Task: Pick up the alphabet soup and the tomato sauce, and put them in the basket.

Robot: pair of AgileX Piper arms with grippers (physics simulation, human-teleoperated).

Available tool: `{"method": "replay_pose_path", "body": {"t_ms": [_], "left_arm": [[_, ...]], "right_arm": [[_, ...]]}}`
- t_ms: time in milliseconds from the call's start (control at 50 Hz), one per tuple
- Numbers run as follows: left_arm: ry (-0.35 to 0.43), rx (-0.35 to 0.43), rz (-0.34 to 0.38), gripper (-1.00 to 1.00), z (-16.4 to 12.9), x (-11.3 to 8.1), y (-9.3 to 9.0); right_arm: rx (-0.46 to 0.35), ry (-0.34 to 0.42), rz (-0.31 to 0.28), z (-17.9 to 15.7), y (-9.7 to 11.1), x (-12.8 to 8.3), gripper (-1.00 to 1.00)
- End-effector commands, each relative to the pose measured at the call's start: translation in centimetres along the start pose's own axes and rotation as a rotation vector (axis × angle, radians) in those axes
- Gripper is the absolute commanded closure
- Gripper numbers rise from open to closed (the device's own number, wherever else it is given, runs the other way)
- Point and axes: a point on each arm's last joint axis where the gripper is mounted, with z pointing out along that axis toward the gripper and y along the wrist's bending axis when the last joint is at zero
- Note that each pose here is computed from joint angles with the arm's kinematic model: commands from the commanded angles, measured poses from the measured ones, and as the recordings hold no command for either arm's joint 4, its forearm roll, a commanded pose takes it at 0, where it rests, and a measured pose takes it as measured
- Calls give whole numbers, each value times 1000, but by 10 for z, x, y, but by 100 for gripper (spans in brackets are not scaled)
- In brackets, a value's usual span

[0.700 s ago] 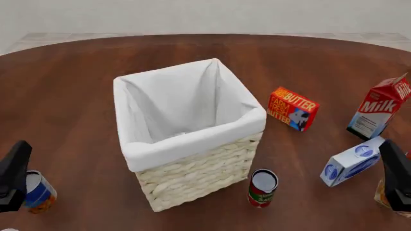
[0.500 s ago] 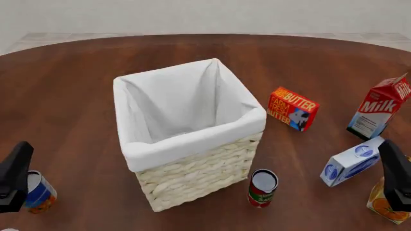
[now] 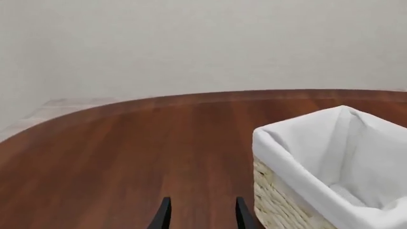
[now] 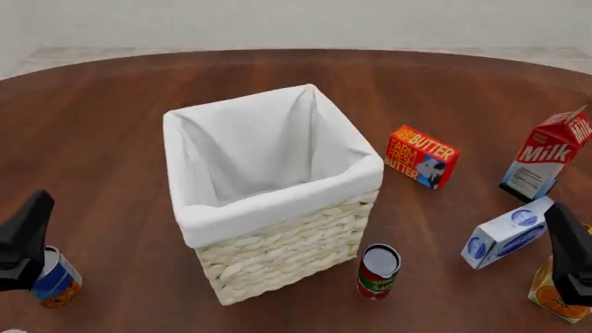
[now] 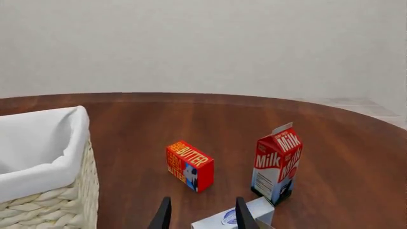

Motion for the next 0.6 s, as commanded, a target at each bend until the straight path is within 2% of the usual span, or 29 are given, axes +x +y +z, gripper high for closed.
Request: {"method": "replay_pose_path", "body": {"t_ms": [20, 140, 240, 360, 380, 420, 600], "left_arm": [[0, 37, 10, -100, 3, -19, -2], [14, 37, -7, -100, 1, -27, -2], [61, 38, -8, -100, 3, -34, -2], [99, 5, 7, -100, 9, -50, 1], [99, 11, 59, -100, 8, -51, 1], [146, 3, 54, -100, 16, -50, 1], [197, -24, 58, -100, 24, -68, 4]], "right_arm": [[-1, 1, -3, 0, 0, 0, -100], [-1, 2, -6, 0, 0, 0, -100], [-3, 2, -6, 0, 0, 0, -100], [-10, 3, -10, 1, 1, 0, -100], [-10, 3, -8, 1, 1, 0, -100], [-12, 4, -6, 2, 1, 0, -100], [-11, 3, -9, 2, 1, 0, -100]]}}
